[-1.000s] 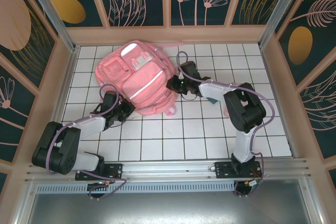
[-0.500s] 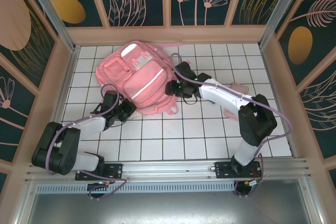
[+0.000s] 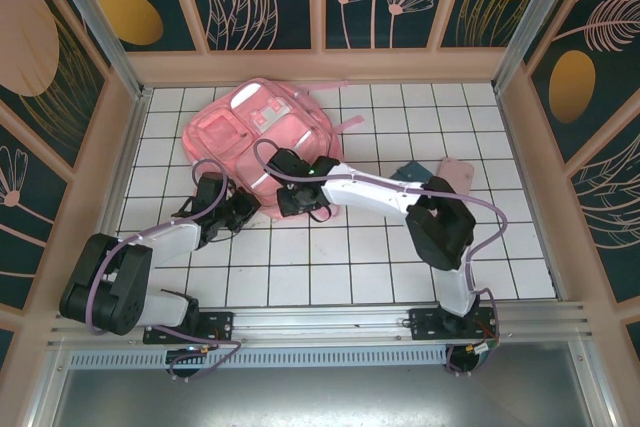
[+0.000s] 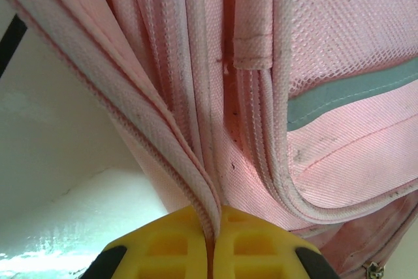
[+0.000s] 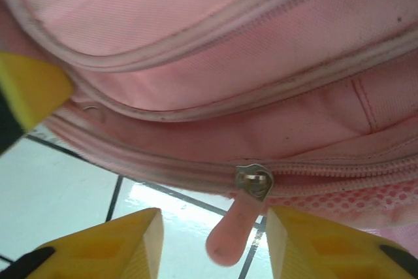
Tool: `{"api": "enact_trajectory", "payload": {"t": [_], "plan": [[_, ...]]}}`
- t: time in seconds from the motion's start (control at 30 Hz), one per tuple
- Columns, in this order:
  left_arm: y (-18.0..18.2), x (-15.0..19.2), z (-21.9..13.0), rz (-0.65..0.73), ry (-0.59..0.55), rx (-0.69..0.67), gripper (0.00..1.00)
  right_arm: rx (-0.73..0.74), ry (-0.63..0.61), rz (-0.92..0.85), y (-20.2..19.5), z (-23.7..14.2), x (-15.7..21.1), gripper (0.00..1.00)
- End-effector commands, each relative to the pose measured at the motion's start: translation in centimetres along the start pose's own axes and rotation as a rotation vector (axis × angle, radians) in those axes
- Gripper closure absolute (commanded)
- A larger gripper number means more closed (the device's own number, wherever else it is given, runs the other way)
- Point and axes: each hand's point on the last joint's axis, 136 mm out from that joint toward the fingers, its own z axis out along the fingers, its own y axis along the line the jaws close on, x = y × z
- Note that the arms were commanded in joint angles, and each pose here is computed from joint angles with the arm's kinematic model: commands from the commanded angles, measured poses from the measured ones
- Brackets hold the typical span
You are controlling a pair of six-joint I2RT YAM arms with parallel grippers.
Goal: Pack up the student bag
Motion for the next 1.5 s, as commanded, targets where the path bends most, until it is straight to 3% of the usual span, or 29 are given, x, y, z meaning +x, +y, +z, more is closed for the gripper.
{"api": "enact_trajectory", "payload": {"t": [0.0,0.2,0.43,0.7,0.9,1.0,1.13,1.47], "plan": [[-3.0,-0.2,-0.5,0.054,-0.002,0.101,1.0,0.053,0.011,0.012,-0.5,-0.2,-0.1,0.59],[-3.0,-0.2,-0.4,0.053,0.0,0.106,1.0,0.125,0.028,0.036,-1.4,0.5,-0.3,0.7],[-2.1,-0.2,-0.5,0.04,-0.017,0.074,1.0,0.224,0.021,0.062,-3.6,-0.2,0.1,0.96],[0.3,-0.8,-0.8,0.013,-0.076,-0.014,1.0,0.366,0.006,0.09,-10.3,-1.6,0.8,1.0],[0.8,-1.0,-1.1,0.015,-0.087,-0.029,1.0,0.423,-0.054,0.134,-15.5,-2.4,-1.8,1.0],[0.2,-1.0,-1.1,0.027,-0.082,-0.007,1.0,0.43,-0.094,0.14,-16.3,-3.1,-3.4,1.0],[-1.2,-1.2,-1.1,0.064,-0.07,0.028,1.0,0.374,-0.097,0.052,-14.1,-4.2,-3.3,1.0],[-3.6,-3.4,-0.8,0.145,-0.111,0.017,1.0,-0.148,0.019,-0.149,-1.9,-7.4,4.6,1.0]]}}
